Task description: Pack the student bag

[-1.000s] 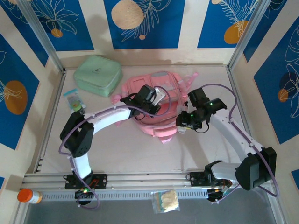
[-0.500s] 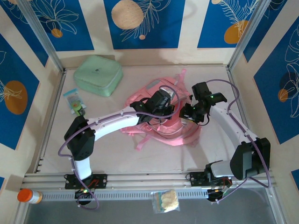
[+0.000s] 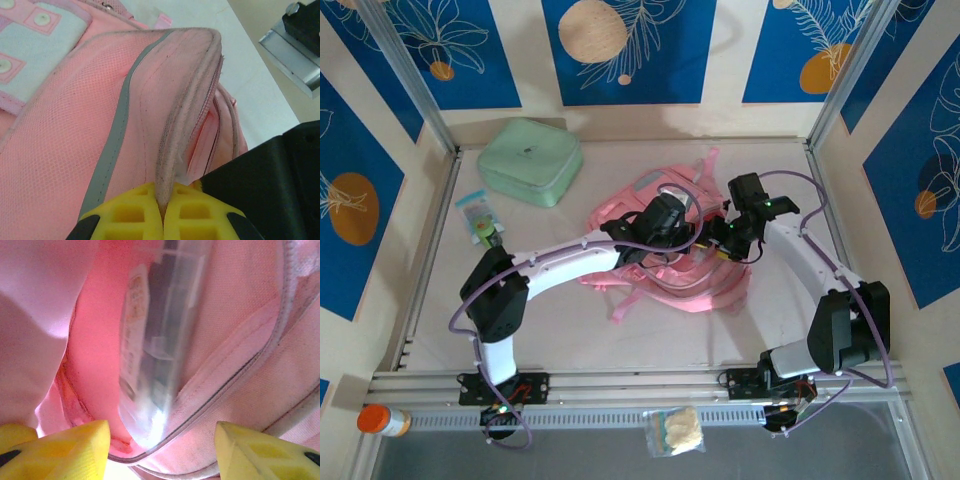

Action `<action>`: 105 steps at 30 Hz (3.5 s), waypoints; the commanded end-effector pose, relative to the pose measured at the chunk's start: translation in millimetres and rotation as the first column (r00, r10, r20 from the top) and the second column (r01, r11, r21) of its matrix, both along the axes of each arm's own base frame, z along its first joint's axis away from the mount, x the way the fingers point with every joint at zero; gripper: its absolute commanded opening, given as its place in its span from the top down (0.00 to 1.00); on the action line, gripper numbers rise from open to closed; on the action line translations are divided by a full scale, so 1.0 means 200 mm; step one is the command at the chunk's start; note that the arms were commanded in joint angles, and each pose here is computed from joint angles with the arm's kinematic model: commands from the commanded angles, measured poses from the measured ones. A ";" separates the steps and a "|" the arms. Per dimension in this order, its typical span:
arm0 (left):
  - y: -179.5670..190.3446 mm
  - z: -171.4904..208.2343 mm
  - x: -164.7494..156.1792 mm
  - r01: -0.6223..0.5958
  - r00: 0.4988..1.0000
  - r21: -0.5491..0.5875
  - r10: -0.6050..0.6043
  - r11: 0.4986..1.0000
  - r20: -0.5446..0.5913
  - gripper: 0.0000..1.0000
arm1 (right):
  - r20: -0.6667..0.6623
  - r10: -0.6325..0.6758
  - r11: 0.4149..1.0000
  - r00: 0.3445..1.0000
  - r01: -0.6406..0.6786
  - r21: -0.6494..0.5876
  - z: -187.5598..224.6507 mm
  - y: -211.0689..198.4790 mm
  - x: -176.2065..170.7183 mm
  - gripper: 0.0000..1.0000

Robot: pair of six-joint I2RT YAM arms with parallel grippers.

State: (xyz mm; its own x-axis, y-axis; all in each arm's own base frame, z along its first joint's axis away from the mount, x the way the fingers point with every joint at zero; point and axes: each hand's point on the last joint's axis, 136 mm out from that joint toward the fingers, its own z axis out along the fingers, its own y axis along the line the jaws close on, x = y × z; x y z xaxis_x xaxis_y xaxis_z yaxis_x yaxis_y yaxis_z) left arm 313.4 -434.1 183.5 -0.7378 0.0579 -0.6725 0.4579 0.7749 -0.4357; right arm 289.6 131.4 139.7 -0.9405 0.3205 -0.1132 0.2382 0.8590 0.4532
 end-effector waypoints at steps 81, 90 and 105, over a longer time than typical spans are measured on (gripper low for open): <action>0.83 -0.73 0.01 -0.349 0.884 -0.140 0.277 0.926 -0.376 0.58 | 0.165 -0.352 0.808 0.921 0.388 -0.443 -0.38 0.46 -0.28 0.72; 0.80 -0.70 0.02 -0.327 0.892 -0.151 0.251 0.933 -0.376 0.55 | 0.129 -0.238 0.844 0.963 0.270 -0.464 -0.36 0.38 -0.34 0.76; 0.76 -0.64 0.00 -0.302 0.900 -0.174 0.221 0.937 -0.376 0.55 | 0.187 -0.117 0.860 0.975 0.193 -0.472 -0.33 0.49 -0.22 0.60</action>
